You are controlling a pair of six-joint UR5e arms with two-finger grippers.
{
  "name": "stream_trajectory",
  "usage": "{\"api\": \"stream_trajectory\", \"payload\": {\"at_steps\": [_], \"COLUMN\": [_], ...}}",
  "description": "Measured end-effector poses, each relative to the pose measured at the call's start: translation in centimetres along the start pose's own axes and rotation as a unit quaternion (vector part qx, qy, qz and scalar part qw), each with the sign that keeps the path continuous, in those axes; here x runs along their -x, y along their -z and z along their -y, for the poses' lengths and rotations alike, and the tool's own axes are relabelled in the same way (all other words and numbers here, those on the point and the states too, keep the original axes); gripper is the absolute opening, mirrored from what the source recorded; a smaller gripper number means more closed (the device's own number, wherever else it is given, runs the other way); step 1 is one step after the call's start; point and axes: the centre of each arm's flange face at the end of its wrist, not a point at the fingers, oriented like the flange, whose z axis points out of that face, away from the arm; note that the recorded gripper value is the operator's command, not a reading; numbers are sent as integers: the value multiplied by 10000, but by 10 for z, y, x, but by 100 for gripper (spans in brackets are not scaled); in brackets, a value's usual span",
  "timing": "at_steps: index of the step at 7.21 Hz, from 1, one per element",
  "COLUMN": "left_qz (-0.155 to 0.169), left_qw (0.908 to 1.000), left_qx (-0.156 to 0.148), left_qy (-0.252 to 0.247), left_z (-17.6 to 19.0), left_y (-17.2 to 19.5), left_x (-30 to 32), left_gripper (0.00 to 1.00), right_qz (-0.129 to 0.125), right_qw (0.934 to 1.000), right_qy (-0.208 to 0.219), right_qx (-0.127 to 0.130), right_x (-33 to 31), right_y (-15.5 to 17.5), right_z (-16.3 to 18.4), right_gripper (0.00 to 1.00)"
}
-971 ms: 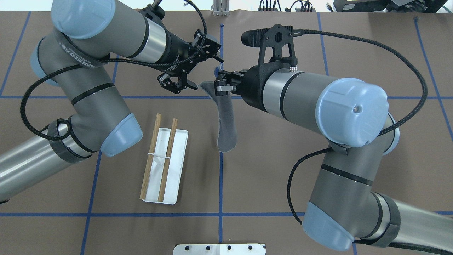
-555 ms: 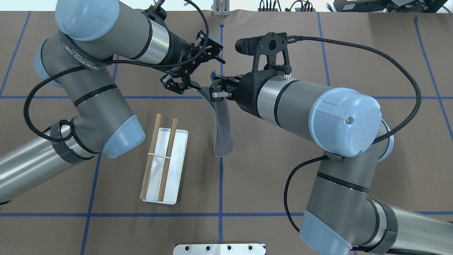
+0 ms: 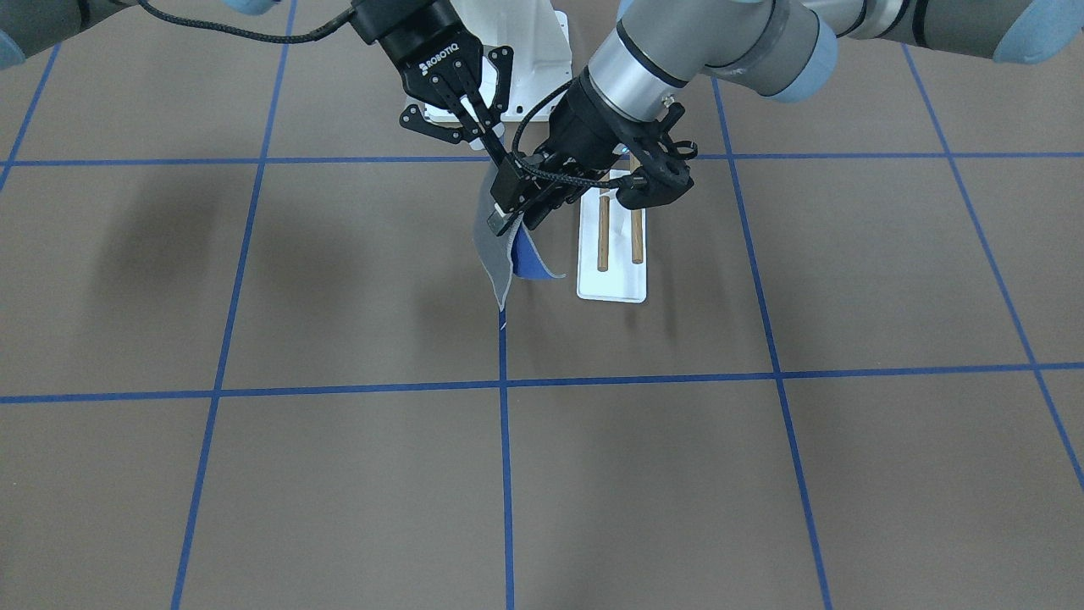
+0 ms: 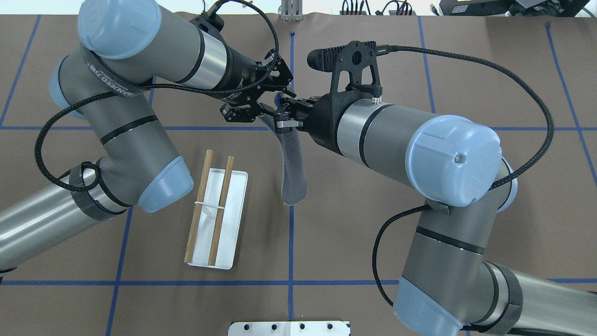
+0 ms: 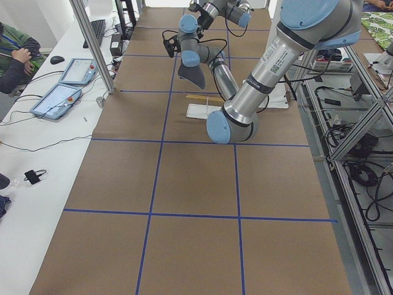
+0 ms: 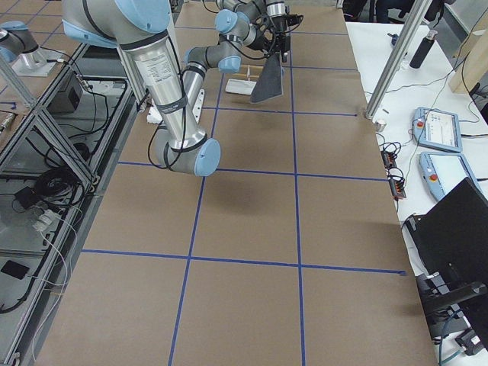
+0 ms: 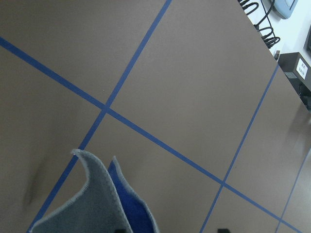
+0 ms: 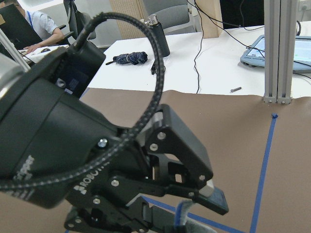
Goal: Hang towel on rack
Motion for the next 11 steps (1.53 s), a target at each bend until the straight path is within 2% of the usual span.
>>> {"api": "stream_trajectory", "payload": {"at_steps": [1, 2, 4, 7, 8, 9, 11], "left_qz": [2, 2, 6, -3, -18, -31, -34], "left_qw": [10000, 10000, 10000, 10000, 10000, 10000, 10000], "left_qx": [30, 45, 47, 43, 47, 48, 38], "left_qy": [-14, -21, -24, -29, -39, -46, -76], "left_z": [-4, -5, -6, -6, -7, -8, -6], "left_y": [-1, -2, -2, 0, 1, 2, 3], "left_x": [0, 1, 2, 2, 1, 0, 0], "left_gripper": [37, 32, 0, 0, 0, 0, 0], "right_qz": [-1, 0, 11, 18, 11, 1, 38], "right_qw": [10000, 10000, 10000, 10000, 10000, 10000, 9995], "right_qy": [0, -1, -3, -4, -4, -24, -321], "right_qx": [-3, -8, -17, -22, -17, -8, 23], "right_x": [0, 0, 0, 0, 0, -1, 0], "right_y": [0, 0, 1, 2, 2, 2, 5], "right_z": [0, 1, 1, 2, 1, 0, -2], "right_gripper": [0, 0, 0, 0, 9, 97, 100]}}
